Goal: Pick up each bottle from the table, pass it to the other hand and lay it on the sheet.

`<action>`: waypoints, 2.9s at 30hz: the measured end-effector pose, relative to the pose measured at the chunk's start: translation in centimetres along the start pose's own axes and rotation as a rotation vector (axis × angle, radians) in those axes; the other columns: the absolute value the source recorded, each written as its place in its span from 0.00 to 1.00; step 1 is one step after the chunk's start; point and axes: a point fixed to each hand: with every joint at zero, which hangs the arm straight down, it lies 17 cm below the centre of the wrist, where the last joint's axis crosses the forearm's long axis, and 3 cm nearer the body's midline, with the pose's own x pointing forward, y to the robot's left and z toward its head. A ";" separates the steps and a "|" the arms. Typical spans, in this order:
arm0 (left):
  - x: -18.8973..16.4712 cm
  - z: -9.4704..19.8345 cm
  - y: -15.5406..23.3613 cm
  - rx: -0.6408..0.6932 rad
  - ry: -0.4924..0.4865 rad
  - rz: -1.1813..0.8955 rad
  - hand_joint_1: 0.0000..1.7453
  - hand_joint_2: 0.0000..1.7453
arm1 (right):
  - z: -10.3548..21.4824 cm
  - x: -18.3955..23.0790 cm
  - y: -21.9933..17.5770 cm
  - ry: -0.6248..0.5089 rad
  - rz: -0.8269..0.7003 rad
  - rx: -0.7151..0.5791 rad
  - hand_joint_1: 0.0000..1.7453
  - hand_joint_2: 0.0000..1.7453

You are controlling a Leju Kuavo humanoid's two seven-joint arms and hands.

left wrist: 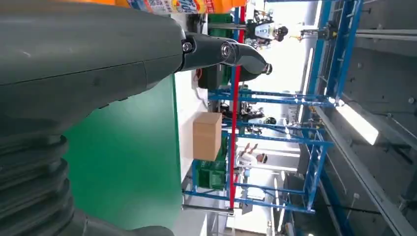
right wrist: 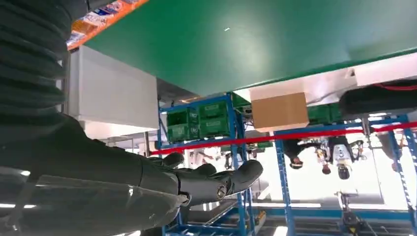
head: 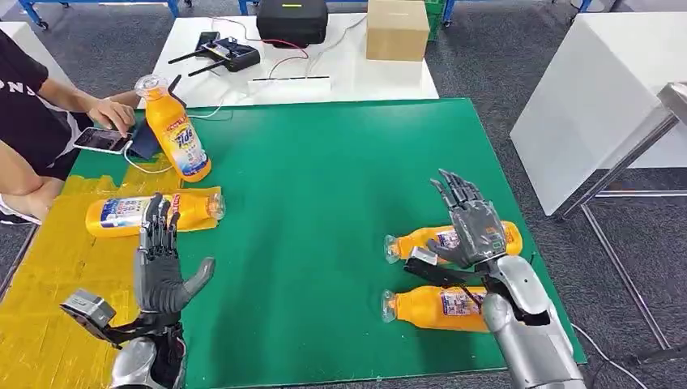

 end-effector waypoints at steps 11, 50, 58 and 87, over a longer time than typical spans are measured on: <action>-0.8 0.0 -1.0 -0.032 0.014 0.045 0.00 1.00 | -2.0 -4.8 1.9 0.077 0.036 0.109 0.00 1.00; -2.8 1.0 -0.9 -0.032 0.071 0.046 0.00 1.00 | -0.3 -4.7 1.0 -0.008 -0.125 0.215 0.00 1.00; -3.2 0.8 -0.8 -0.032 0.078 0.049 0.00 1.00 | -0.9 -7.1 0.6 0.012 -0.033 0.277 0.00 1.00; -4.5 -0.8 -1.4 -0.059 0.084 0.080 0.00 1.00 | 4.1 -12.4 1.1 -0.032 0.000 0.741 0.00 1.00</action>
